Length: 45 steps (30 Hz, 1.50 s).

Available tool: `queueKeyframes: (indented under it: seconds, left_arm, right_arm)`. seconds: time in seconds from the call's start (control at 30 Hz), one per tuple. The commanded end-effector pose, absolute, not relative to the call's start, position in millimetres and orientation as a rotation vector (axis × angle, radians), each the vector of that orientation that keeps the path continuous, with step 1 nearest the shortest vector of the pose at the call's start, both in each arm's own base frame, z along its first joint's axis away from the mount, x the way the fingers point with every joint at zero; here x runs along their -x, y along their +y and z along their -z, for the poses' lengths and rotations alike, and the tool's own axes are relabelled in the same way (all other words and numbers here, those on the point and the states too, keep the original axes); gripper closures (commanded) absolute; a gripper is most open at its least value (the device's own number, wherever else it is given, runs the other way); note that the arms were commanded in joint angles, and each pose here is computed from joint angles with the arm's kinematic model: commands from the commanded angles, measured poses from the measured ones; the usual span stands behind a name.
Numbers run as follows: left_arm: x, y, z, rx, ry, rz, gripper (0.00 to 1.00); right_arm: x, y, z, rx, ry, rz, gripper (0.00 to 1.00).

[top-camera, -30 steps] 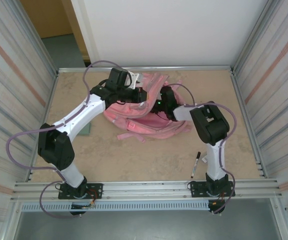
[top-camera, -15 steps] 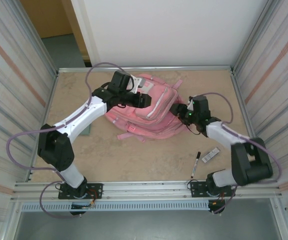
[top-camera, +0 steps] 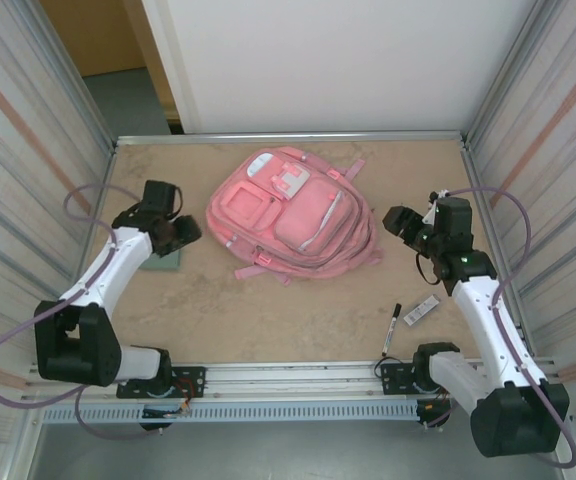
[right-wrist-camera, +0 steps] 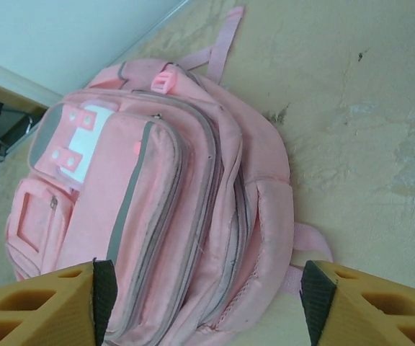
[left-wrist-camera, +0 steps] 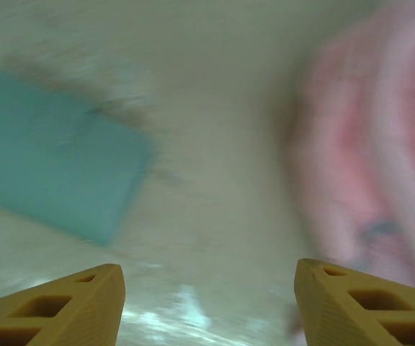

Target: Pack the student bag

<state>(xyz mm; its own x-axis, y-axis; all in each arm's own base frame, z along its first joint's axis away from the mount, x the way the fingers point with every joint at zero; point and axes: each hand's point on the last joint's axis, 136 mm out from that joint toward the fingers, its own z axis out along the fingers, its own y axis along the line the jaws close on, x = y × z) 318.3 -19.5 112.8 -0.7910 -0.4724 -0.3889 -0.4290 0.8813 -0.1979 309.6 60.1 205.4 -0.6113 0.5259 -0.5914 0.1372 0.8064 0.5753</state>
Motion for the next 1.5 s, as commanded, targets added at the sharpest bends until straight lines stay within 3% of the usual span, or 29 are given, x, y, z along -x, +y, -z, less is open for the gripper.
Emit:
queueKeyframes:
  seconds: [0.0, 0.13, 0.33, 0.63, 0.87, 1.03, 1.17, 1.47]
  left_arm:
    - [-323, 11, -89, 0.81, 2.599, 0.097, 0.37]
    - [-335, 36, -66, 0.887, 2.647, 0.022, 0.38]
    - [-332, 23, -25, 0.881, 2.781, 0.038, 0.43]
    - [-261, -13, -16, 0.764, 2.906, 0.024, 0.5]
    - [-209, -41, -38, 0.705, 2.867, 0.059, 0.52]
    - [-197, -81, -39, 0.604, 2.952, 0.223, 0.52]
    - [-179, -96, -29, 0.537, 2.974, 0.124, 0.52]
    - [-154, -101, -15, 0.599, 2.997, 0.157, 0.55]
  right_arm:
    - [-305, 72, -215, -0.38, 2.213, -0.632, 0.31]
    - [-304, 85, -209, -0.327, 2.235, -0.621, 0.31]
    - [-295, 98, -211, -0.239, 2.262, -0.592, 0.31]
    - [-291, 137, -223, -0.127, 2.274, -0.705, 0.32]
    - [-280, 238, -240, 0.189, 2.345, -0.919, 0.33]
    - [-279, 300, -217, 0.396, 2.419, -0.973, 0.34]
    - [-280, 345, -183, 0.504, 2.508, -1.029, 0.37]
    - [-280, 382, -135, 0.564, 2.616, -1.046, 0.4]
